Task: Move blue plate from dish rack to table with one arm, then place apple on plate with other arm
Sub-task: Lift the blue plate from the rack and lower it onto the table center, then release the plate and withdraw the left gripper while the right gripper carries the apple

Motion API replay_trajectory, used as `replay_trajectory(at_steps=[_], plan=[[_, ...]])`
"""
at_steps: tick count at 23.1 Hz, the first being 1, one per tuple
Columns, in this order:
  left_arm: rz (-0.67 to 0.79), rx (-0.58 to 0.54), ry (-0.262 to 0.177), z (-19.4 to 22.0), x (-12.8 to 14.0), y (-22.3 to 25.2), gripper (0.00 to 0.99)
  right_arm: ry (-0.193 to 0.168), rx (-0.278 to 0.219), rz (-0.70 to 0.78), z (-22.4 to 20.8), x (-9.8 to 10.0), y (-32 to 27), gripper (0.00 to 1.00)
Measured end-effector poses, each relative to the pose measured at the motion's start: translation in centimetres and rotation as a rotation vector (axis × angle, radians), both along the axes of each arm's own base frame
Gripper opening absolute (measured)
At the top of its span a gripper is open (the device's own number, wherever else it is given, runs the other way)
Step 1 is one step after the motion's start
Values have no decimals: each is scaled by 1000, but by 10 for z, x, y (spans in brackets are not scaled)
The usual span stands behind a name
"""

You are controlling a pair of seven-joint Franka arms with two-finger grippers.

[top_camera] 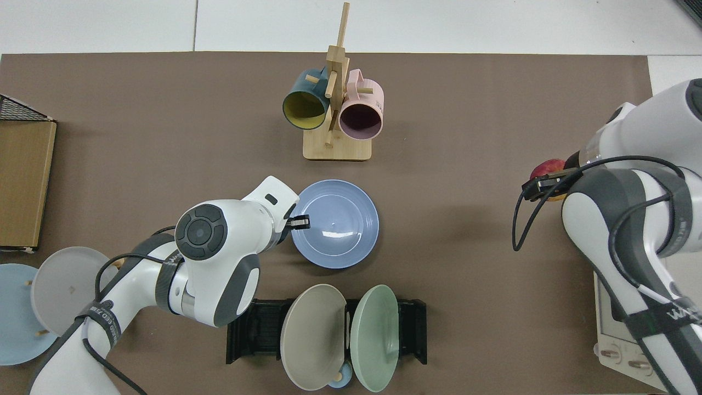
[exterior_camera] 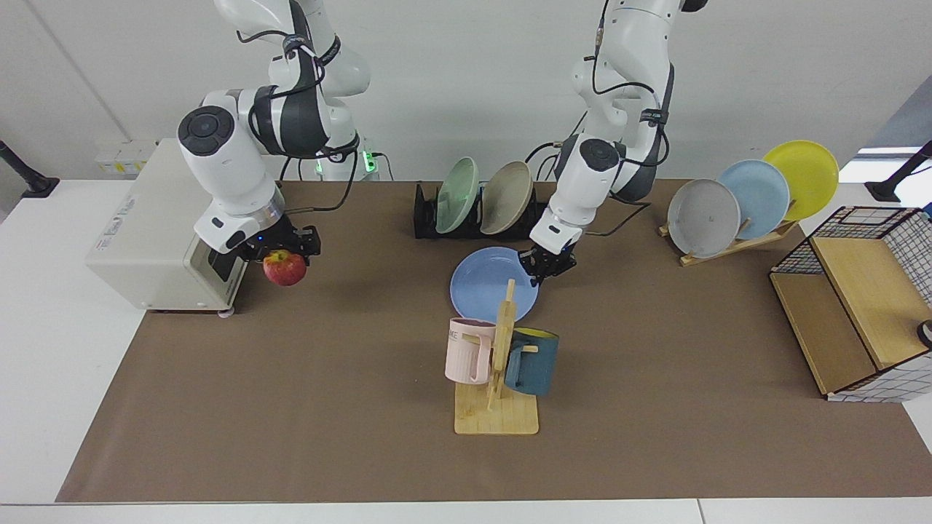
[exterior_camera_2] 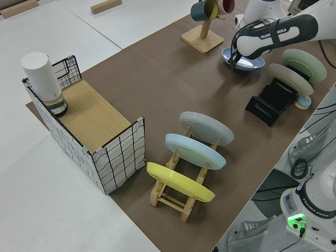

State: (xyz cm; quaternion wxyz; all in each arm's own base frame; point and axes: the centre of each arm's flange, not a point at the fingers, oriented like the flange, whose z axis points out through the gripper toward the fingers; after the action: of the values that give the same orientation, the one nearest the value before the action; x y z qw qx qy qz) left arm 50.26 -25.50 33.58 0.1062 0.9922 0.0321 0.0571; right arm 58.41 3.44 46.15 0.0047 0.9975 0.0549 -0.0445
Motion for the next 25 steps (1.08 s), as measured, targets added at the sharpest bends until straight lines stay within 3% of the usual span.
replay_trajectory(at_steps=[6, 14, 19, 23, 25], plan=[[44, -15, -7, -3, 2, 0, 110, -13, 0, -8, -1, -3, 42, 683], [52, -8, 2, -3, 5, 5, 643, -12, -6, -31, -2, -8, 71, 683], [10, 125, 42, 15, 27, 34, 987, -12, -7, -35, -3, -10, 81, 683], [18, 225, 69, 49, 45, 68, 991, -14, -6, -50, -2, -12, 93, 683], [44, 245, 61, 76, 52, 89, 991, -20, -4, -67, -2, -15, 107, 683]])
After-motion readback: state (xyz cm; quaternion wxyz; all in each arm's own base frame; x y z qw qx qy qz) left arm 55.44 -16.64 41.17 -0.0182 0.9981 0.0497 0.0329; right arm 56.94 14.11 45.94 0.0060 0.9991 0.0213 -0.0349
